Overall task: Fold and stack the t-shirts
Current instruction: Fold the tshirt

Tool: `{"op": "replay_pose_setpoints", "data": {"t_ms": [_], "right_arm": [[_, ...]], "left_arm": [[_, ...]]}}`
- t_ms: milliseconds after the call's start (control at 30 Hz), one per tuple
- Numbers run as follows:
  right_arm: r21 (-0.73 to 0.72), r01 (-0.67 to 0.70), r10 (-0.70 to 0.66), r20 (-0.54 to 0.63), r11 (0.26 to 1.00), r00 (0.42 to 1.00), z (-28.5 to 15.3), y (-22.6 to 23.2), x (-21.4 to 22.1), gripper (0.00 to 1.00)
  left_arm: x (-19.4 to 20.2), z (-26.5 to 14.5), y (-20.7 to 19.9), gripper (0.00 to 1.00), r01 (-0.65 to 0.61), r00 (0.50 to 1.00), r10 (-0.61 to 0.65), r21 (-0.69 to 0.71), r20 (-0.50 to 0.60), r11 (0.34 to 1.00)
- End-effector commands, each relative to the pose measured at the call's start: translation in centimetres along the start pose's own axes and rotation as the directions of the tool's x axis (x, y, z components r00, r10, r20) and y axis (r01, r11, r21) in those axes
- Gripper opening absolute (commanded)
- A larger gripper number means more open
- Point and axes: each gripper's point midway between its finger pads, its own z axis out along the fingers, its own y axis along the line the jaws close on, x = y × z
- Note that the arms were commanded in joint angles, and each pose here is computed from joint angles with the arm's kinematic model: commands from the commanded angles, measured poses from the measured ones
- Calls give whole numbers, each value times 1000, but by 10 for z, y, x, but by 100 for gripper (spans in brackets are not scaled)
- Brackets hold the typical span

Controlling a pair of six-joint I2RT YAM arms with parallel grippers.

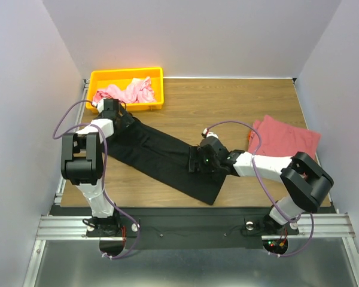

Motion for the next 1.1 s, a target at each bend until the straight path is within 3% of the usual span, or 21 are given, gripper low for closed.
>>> {"op": "replay_pose_setpoints", "data": {"t_ms": [0, 100, 267, 367, 400, 467, 500, 567, 633, 667, 733, 767, 867, 933, 1067], "right_arm": [[-22, -18, 19, 20, 1000, 1000, -32, 9, -9, 100], [-39, -50, 53, 107, 998, 993, -54, 13, -29, 100], [63, -113, 98, 200, 992, 975, -81, -15, -38, 100], [149, -175, 137, 238, 973, 962, -96, -45, -30, 100], [187, -201, 153, 243, 962, 958, -100, -59, -28, 100], [198, -248, 189, 275, 948, 943, -108, -72, -32, 100], [212, -266, 203, 278, 940, 939, -110, -81, -30, 100], [214, -308, 237, 303, 927, 923, -114, -93, -36, 100], [229, -322, 247, 303, 919, 921, -115, -103, -35, 100], [229, -337, 264, 295, 913, 918, -114, -109, -36, 100], [235, -339, 276, 263, 911, 924, -110, -112, -32, 100], [238, -346, 285, 256, 908, 924, -108, -113, -32, 100], [264, -350, 296, 221, 899, 929, -99, -117, -25, 98], [282, -349, 295, 219, 894, 930, -95, -120, -24, 91], [282, -345, 301, 190, 895, 935, -86, -119, -21, 83]], "left_arm": [[-53, -61, -29, 98, 16, 990, -29, 99, 136, 995], [-59, -102, -44, 99, -8, 980, -19, 136, 196, 991], [-18, -161, -79, 99, -114, 976, 61, 250, 210, 961], [38, -196, -103, 99, -183, 974, 121, 357, 189, 916], [81, -212, -115, 99, -246, 968, 197, 416, 158, 876], [114, -234, -126, 99, -279, 960, 240, 492, 143, 825], [156, -253, -134, 99, -309, 947, 304, 553, 104, 774], [197, -268, -139, 98, -349, 924, 373, 588, 85, 730], [236, -287, -144, 98, -405, 881, 467, 636, 79, 657], [280, -305, -142, 97, -463, 821, 565, 674, 82, 576], [312, -323, -142, 96, -524, 758, 641, 700, 122, 486], [338, -331, -135, 96, -570, 701, 698, 705, 149, 422], [372, -349, -138, 93, -582, 651, 735, 746, 189, 324], [391, -360, -141, 89, -561, 615, 764, 789, 195, 250], [416, -348, -141, 80, -616, 530, 818, 764, 223, 192]]}}
